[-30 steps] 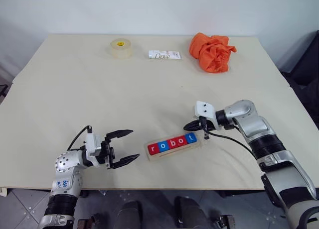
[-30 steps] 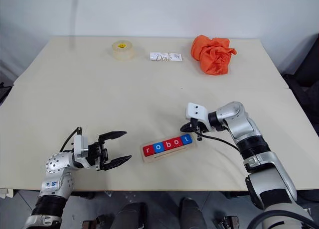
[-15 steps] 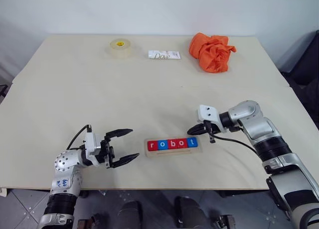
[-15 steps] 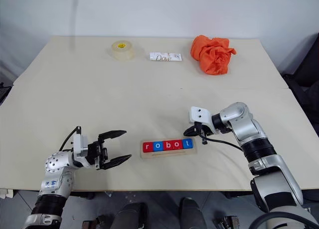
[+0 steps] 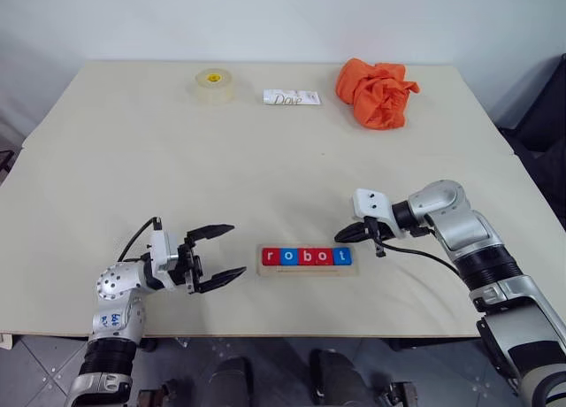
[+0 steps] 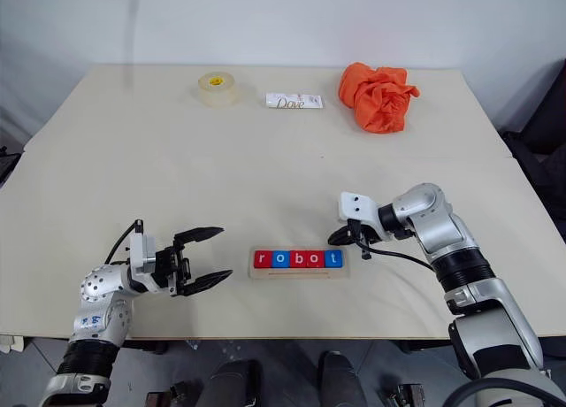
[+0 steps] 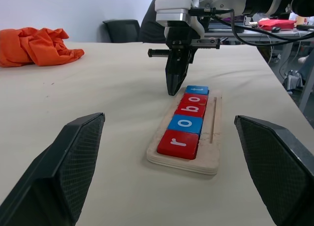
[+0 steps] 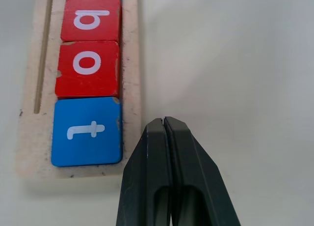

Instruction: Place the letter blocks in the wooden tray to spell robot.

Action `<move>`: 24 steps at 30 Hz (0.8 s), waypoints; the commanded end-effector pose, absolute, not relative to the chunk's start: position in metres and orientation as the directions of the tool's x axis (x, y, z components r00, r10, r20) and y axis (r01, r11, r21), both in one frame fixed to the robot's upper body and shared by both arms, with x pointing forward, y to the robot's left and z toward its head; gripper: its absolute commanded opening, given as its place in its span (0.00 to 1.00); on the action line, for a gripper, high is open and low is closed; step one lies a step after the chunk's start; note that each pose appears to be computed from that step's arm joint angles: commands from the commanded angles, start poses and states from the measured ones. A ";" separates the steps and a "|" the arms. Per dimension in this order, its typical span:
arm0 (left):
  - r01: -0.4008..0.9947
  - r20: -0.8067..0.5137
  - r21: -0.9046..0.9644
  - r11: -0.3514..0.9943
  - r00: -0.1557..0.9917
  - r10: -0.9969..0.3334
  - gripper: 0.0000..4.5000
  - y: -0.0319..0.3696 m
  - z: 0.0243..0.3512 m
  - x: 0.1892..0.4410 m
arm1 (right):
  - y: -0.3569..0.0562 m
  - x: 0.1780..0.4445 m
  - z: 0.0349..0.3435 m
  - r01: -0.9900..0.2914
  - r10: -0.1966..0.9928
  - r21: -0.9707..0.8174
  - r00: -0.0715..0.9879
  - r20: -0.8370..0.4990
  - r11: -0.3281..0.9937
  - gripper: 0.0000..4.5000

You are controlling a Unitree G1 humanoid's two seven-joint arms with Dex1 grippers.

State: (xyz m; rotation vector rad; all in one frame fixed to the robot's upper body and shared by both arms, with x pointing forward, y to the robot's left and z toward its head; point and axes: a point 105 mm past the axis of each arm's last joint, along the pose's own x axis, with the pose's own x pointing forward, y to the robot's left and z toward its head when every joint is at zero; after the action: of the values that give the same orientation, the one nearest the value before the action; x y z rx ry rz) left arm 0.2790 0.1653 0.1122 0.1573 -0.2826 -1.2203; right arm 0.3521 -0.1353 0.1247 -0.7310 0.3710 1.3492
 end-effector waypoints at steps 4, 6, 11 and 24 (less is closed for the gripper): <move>0.882 0.132 0.294 0.369 0.344 -0.929 1.00 0.182 0.125 0.282 | -0.154 0.359 0.167 -0.908 0.789 -0.379 0.361 -0.497 0.176 0.01; 0.874 0.133 0.288 0.391 0.368 -0.920 1.00 0.185 0.129 0.285 | -0.162 0.356 0.169 -0.898 0.789 -0.392 0.386 -0.478 0.201 0.01; 0.822 0.069 0.312 0.476 0.480 -0.874 1.00 0.195 0.129 0.297 | -0.187 0.330 0.172 -0.929 0.848 -0.282 0.341 -0.406 0.239 0.21; 0.836 0.053 0.330 0.438 0.447 -0.893 1.00 0.210 0.145 0.292 | -0.241 0.286 0.172 -0.942 0.906 -0.231 0.305 -0.294 0.243 0.98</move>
State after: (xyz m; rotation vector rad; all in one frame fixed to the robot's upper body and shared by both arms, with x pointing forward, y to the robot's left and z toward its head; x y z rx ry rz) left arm 0.2928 0.2051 0.1325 0.2579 -0.1870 -1.0890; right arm 0.2909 -0.2368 0.1576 -0.4037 0.1765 1.2348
